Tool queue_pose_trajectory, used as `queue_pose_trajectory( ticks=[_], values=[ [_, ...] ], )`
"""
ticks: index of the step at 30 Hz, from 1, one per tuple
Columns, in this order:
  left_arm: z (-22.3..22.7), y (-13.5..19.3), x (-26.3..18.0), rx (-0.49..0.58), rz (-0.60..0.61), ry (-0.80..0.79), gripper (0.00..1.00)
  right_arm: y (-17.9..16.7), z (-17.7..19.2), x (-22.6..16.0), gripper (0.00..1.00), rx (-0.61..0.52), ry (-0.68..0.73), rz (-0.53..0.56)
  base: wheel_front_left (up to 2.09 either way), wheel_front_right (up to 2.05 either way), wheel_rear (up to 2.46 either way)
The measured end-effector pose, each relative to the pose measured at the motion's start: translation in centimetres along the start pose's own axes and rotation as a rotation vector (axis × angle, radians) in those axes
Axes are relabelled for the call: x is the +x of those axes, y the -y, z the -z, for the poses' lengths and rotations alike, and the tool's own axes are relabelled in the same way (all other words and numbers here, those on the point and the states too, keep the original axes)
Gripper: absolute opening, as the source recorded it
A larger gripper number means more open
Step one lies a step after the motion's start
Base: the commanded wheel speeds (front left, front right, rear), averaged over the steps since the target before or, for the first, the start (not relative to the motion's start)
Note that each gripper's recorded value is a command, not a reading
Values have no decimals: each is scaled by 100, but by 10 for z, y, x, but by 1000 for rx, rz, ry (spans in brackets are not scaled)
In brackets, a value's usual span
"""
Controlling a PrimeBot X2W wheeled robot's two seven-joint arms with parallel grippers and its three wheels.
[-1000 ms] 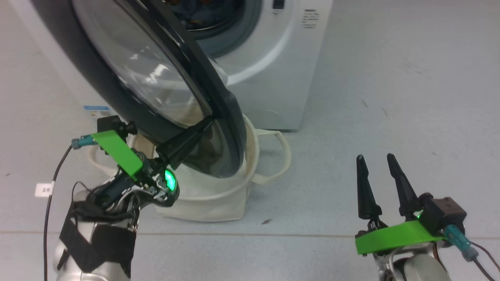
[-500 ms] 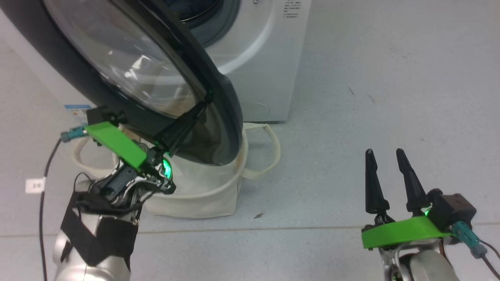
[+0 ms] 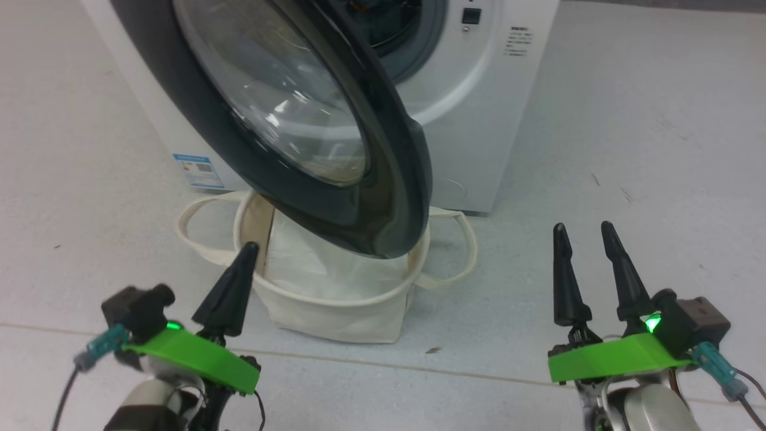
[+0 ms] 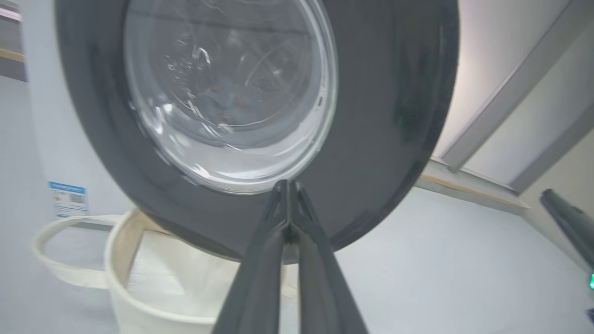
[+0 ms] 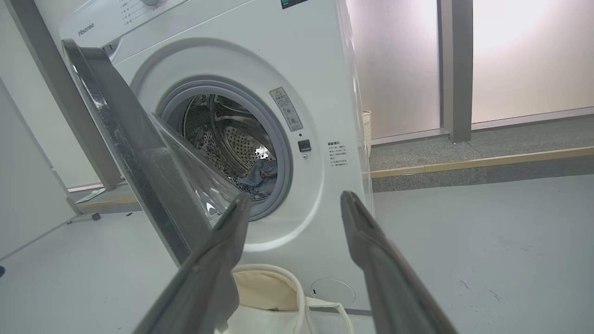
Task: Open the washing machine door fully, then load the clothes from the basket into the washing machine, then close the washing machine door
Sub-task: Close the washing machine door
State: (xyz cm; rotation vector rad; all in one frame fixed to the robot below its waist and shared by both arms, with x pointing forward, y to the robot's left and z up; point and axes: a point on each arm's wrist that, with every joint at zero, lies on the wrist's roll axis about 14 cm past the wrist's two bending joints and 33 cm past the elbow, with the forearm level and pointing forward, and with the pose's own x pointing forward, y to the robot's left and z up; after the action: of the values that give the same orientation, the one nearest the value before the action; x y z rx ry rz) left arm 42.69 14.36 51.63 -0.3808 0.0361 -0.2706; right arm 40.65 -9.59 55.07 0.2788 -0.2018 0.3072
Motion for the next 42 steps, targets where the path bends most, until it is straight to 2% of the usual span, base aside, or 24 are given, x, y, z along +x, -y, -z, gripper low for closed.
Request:
queue_pose_trajectory(
  ticks=[1,4,5,6,7,8,13,26,33,37,38,39,42],
  values=[
    [-1,-8,-4,43,-41,29,0,-4,0,1,100,0,0,-12,0,0,0],
    [-7,-22,-10,63,-141,93,0,-15,2,3,100,-4,-5,-47,0,0,0],
    [-9,-24,-12,82,-164,103,88,-18,3,3,100,-1,-7,-55,0,0,0],
    [-16,-27,-14,110,-190,127,88,-20,5,2,100,1,-12,-58,0,0,0],
    [-22,-28,-17,156,-198,145,100,-21,6,0,100,3,-18,-60,0,0,0],
    [-25,-30,-20,202,-211,152,100,-22,7,0,100,4,-20,-63,0,0,0],
    [-21,-28,-33,274,-247,159,100,-25,8,-2,100,-6,-26,-71,0,0,0],
    [-7,-22,-31,246,-207,134,100,-31,11,1,100,-1,-29,-91,0,0,0],
    [-3,-23,-34,236,-208,124,100,-73,-11,14,100,11,53,-222,0,0,0],
    [0,-26,-38,235,-218,114,100,-103,12,11,100,8,-16,-318,0,0,0],
    [1,-27,-39,235,-221,112,100,-109,22,9,65,8,-45,-340,0,0,0],
    [2,-27,-40,233,-218,108,100,-114,30,7,0,6,-72,-362,0,0,0],
    [5,-29,-43,231,-221,96,100,-119,48,9,0,-21,-124,-399,0,0,0]
  ],
)
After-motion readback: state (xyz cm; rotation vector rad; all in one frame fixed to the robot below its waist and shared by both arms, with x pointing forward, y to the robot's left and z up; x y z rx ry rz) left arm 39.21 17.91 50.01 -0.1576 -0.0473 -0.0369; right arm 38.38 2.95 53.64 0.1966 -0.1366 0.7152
